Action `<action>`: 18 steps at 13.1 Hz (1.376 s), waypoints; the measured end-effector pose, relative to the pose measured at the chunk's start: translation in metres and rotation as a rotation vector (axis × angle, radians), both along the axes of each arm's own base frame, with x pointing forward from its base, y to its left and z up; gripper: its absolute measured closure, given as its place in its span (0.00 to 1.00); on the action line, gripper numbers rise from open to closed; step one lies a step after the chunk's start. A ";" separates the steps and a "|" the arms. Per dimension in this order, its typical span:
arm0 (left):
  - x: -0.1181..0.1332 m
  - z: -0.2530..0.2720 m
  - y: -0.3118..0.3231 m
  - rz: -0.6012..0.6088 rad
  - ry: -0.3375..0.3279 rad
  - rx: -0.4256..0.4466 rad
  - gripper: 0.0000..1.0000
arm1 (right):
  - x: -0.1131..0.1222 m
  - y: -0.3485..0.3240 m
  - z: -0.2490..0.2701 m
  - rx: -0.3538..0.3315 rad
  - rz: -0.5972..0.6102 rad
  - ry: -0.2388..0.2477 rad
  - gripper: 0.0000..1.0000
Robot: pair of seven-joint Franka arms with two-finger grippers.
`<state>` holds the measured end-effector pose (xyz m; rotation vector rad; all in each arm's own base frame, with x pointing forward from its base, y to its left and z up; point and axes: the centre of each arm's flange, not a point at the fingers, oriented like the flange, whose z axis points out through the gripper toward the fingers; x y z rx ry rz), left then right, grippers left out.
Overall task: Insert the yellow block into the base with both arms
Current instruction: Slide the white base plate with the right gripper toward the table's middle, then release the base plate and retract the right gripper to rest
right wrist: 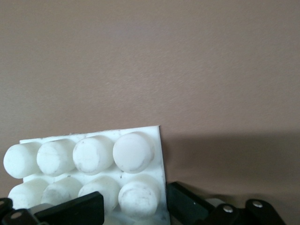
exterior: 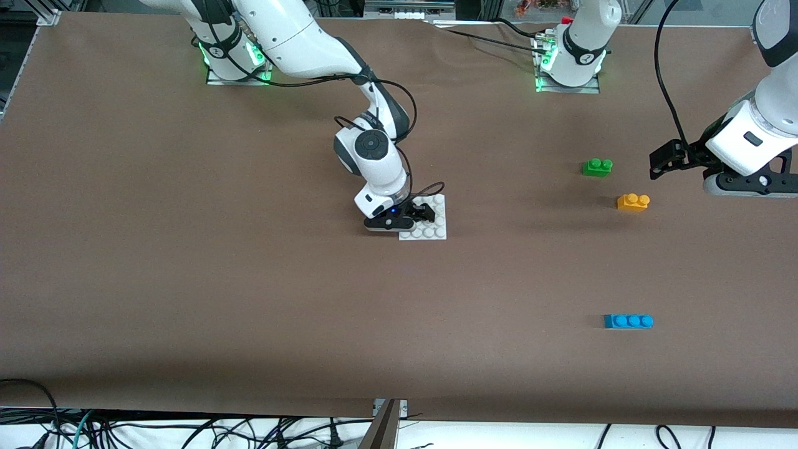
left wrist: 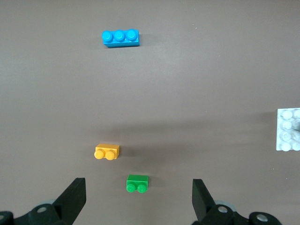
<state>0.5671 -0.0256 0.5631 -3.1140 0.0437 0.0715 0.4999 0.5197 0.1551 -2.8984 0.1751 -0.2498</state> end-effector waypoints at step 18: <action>0.011 -0.011 0.016 0.042 0.013 -0.043 0.00 | 0.117 -0.158 0.203 -0.141 -0.050 0.193 0.00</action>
